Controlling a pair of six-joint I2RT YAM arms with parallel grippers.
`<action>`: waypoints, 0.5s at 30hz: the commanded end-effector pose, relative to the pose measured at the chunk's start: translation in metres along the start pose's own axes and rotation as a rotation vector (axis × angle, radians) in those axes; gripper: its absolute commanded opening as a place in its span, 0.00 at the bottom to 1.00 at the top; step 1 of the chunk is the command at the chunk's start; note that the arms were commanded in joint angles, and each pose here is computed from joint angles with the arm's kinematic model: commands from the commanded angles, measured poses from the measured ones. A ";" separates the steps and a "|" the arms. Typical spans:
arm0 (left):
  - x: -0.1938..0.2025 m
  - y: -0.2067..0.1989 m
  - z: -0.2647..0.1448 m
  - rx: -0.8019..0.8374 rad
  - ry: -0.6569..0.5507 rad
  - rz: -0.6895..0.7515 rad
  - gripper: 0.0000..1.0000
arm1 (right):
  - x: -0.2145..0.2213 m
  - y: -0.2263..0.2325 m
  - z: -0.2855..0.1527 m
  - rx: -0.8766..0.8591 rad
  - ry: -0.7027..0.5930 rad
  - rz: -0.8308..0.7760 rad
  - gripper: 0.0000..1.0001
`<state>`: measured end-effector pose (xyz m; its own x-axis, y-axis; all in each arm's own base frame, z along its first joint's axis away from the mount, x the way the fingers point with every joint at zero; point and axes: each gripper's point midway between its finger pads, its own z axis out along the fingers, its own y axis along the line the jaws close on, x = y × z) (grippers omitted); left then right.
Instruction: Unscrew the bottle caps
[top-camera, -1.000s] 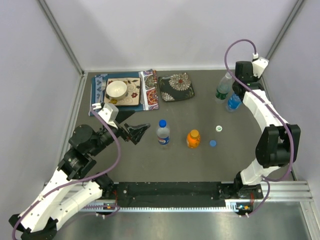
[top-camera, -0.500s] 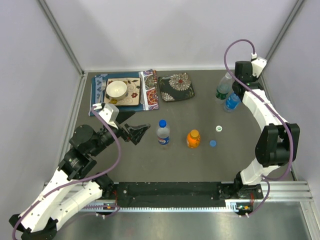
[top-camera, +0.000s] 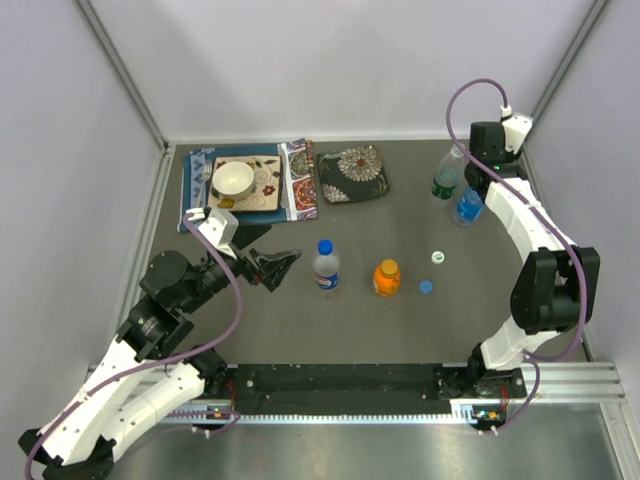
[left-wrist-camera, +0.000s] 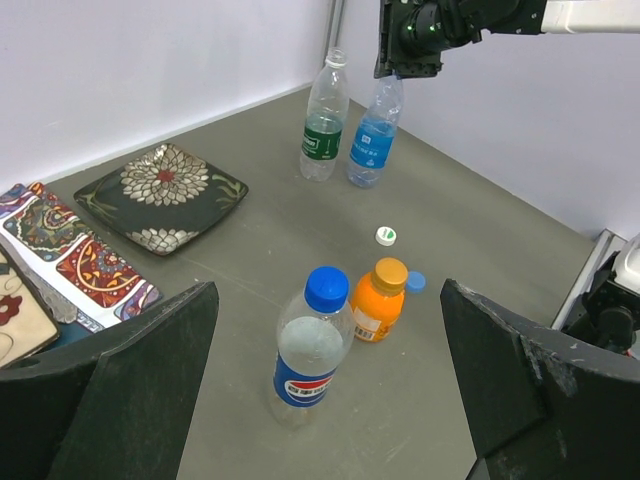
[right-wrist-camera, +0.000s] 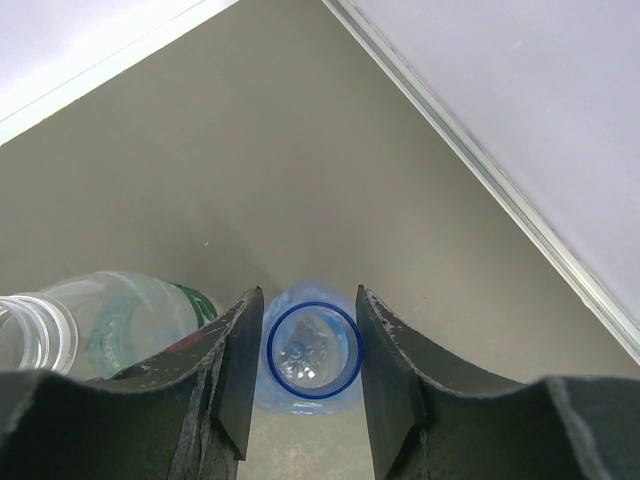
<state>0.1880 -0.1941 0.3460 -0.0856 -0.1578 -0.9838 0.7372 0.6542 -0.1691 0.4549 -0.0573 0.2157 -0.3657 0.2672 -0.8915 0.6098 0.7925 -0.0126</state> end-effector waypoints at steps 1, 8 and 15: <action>-0.009 -0.007 0.001 0.035 -0.038 -0.006 0.98 | -0.031 -0.006 -0.008 0.004 -0.061 0.019 0.46; -0.007 -0.009 -0.002 0.042 -0.040 -0.015 0.99 | -0.017 -0.005 -0.007 -0.004 -0.025 0.007 0.58; -0.009 -0.009 -0.003 0.043 -0.044 -0.014 0.98 | -0.012 -0.006 -0.008 -0.006 -0.009 0.013 0.59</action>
<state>0.1831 -0.1958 0.3435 -0.0957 -0.1634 -0.9819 0.7510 0.6356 -0.1790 0.4524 -0.0564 0.2126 -0.3931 0.2556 -0.8833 0.5964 0.8020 -0.0333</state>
